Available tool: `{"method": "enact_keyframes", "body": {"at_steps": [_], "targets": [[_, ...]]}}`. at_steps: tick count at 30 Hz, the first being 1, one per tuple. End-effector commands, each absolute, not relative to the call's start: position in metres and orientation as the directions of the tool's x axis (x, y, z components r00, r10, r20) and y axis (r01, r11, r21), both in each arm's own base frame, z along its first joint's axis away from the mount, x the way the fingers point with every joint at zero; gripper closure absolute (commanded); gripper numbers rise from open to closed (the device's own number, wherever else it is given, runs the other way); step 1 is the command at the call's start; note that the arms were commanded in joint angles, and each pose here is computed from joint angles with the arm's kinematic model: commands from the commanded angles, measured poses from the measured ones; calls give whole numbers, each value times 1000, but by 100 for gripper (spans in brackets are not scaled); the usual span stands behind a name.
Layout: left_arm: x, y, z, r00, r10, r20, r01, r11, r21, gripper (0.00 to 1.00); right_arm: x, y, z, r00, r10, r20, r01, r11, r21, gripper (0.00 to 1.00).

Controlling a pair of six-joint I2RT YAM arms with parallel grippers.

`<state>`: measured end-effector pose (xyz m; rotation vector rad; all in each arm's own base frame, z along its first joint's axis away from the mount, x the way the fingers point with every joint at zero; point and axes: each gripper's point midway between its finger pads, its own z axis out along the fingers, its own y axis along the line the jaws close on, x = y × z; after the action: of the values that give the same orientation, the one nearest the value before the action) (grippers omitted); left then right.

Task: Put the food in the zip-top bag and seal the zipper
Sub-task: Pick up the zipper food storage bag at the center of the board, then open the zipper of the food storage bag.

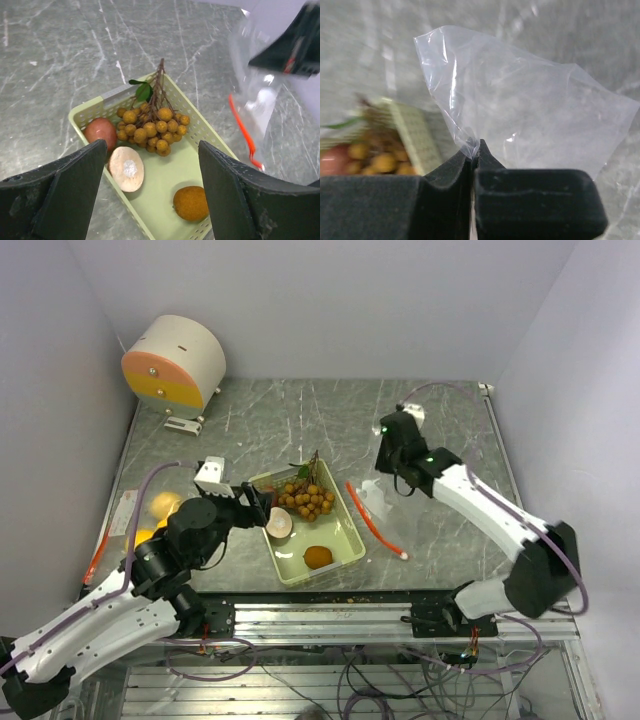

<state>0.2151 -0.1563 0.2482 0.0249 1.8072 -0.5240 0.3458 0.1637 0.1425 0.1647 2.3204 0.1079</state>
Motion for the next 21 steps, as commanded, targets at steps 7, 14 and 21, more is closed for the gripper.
{"method": "enact_keyframes", "body": {"at_steps": [7,14,21], "targets": [[223,-225,267,-171,-332,-927,570,734,-368,21,324,224,295,-589,292,-754,-242,826,509,100],[221,-277,297,-104,-407,-907,756,561,-338,24,305,250,345,-597,331,-730,-396,669,628,100],[201,-317,317,-133,-478,-868,886,336,-321,28,305,262,374,-601,379,-704,-457,559,692,100]]}}
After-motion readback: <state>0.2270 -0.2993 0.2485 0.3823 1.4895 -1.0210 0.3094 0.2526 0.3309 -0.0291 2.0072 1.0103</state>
